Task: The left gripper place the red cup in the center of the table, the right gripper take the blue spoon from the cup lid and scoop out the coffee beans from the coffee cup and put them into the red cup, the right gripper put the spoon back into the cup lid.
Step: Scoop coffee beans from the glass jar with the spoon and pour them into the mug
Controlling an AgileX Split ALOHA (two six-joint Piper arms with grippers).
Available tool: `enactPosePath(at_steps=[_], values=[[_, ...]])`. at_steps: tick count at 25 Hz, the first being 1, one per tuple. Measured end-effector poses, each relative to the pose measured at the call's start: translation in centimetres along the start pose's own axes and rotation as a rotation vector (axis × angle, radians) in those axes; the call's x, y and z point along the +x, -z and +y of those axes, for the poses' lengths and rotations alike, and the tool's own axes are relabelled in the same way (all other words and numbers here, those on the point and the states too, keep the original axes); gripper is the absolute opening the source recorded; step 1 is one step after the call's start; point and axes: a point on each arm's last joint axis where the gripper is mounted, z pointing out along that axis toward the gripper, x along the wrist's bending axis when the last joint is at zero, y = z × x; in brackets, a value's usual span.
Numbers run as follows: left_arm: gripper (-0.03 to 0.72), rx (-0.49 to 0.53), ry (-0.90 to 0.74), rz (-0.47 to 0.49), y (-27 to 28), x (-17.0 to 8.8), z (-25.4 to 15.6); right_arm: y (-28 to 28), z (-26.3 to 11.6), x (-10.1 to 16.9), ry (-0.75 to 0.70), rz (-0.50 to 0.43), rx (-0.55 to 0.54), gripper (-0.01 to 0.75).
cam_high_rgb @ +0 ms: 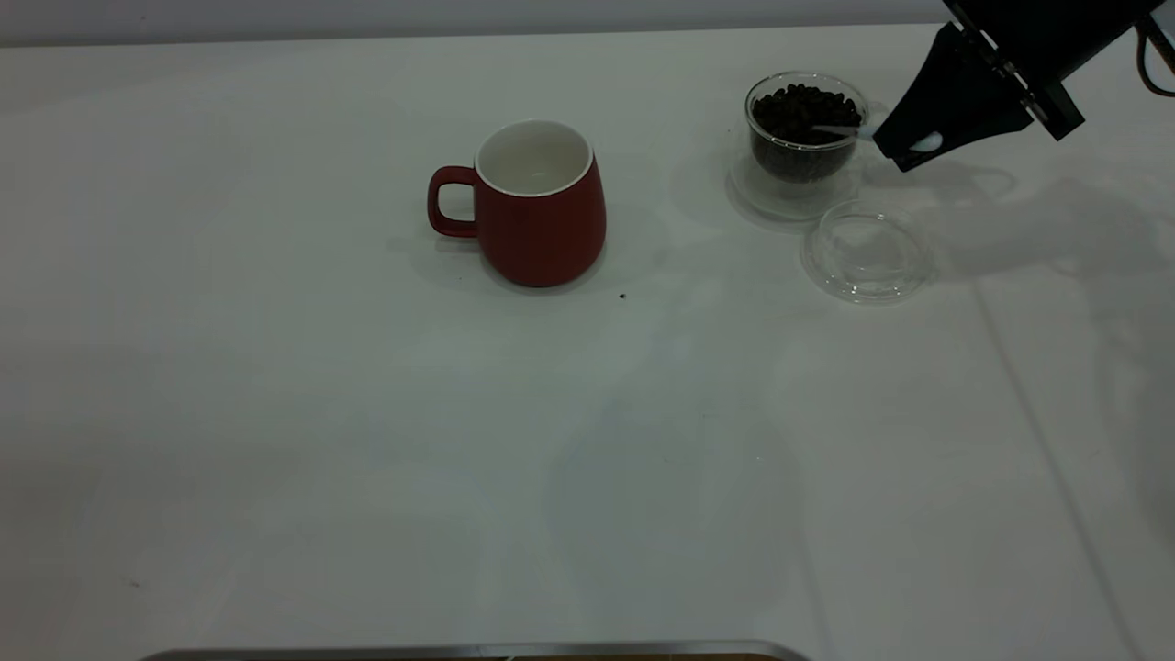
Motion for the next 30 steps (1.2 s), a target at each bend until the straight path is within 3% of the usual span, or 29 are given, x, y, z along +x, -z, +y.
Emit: enactPosePath(at_steps=[30], values=[[0.516, 0.0, 0.001, 0.0, 0.0, 0.0, 0.0, 1.4, 0.0, -0.9, 0.004, 0.06, -0.04, 0.115]])
